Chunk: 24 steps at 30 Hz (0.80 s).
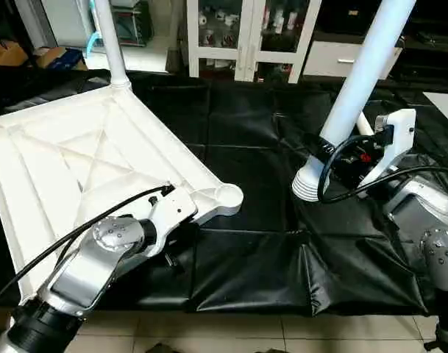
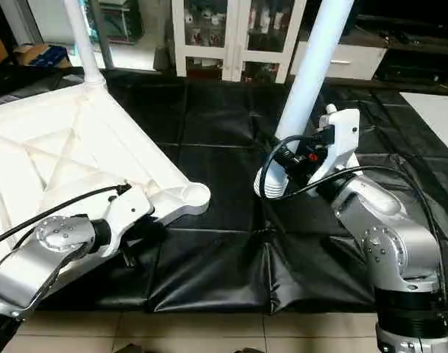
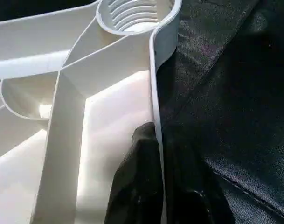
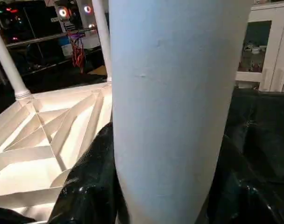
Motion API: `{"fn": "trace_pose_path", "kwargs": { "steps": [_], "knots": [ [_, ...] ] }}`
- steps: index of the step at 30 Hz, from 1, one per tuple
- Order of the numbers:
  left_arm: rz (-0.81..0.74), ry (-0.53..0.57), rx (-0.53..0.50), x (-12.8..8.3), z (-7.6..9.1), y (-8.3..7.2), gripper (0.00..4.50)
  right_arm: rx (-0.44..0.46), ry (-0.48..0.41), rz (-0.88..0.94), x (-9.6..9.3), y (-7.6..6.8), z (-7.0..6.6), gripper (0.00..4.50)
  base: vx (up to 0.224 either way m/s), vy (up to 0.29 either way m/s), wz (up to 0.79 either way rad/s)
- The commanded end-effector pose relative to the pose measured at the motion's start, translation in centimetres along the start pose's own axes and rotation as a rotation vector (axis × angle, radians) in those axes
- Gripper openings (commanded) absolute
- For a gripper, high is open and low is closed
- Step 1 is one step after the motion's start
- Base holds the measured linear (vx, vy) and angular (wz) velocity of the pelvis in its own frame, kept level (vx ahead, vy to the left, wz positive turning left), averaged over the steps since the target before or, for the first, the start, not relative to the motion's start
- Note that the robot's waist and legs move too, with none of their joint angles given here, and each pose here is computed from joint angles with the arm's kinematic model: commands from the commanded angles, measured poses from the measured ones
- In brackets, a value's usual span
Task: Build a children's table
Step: Insert table leg to table base
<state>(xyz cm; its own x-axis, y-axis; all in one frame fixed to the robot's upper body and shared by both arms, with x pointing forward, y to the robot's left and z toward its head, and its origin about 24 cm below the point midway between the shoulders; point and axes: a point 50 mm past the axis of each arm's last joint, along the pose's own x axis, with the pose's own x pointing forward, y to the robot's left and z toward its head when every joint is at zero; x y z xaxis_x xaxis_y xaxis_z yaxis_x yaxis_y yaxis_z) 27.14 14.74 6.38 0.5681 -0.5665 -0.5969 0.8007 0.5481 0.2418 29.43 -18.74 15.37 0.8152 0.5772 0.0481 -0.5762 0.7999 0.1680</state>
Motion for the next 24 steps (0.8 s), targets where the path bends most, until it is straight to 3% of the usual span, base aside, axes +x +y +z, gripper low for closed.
{"fn": "trace_pose_path", "kwargs": {
  "steps": [1, 5, 7, 8, 10, 15, 19, 24],
  "knots": [
    [-0.033, 0.004, 0.031, 0.8, -0.1, -0.6, 0.0, -0.019, -0.026, -0.001, -0.1, 0.0, 0.6, 1.81, 0.0, 0.0, 0.0],
    [-0.098, 0.037, 0.135, 1.3, -1.1, -1.7, 0.0, -0.009, -0.03, 0.005, 0.1, 0.2, 0.5, 1.81, 0.0, 0.0, 0.0],
    [-0.138, 0.059, 0.193, 1.5, -1.7, -2.2, 0.0, 0.033, -0.034, 0.009, 0.5, 0.1, 0.2, 1.81, 0.0, 0.0, 0.0],
    [-0.162, 0.057, 0.227, 1.6, -1.9, -2.5, 0.0, 0.129, -0.005, 0.014, 0.9, -0.1, -0.8, 1.81, 0.0, 0.0, 0.0],
    [-0.198, 0.015, 0.245, 1.6, -1.6, -2.9, 0.0, 0.196, 0.046, 0.095, 1.2, 0.3, -1.8, 1.81, 0.0, 0.0, 0.0],
    [-0.243, -0.108, 0.258, 1.7, 0.3, -3.2, 0.0, 0.354, -0.038, 0.257, 1.4, 1.0, -1.4, 1.81, 0.0, 0.0, 0.0],
    [-0.251, -0.112, 0.291, 1.8, 0.6, -3.1, 0.0, 0.344, -0.012, 0.33, 1.6, 0.9, -1.8, 1.81, 0.0, 0.0, 0.0],
    [-0.276, -0.128, 0.293, 1.8, 0.8, -3.4, 0.0, 0.263, 0.054, 0.366, 2.0, 0.9, -2.8, 1.81, 0.0, 0.0, 0.0]
  ]
}}
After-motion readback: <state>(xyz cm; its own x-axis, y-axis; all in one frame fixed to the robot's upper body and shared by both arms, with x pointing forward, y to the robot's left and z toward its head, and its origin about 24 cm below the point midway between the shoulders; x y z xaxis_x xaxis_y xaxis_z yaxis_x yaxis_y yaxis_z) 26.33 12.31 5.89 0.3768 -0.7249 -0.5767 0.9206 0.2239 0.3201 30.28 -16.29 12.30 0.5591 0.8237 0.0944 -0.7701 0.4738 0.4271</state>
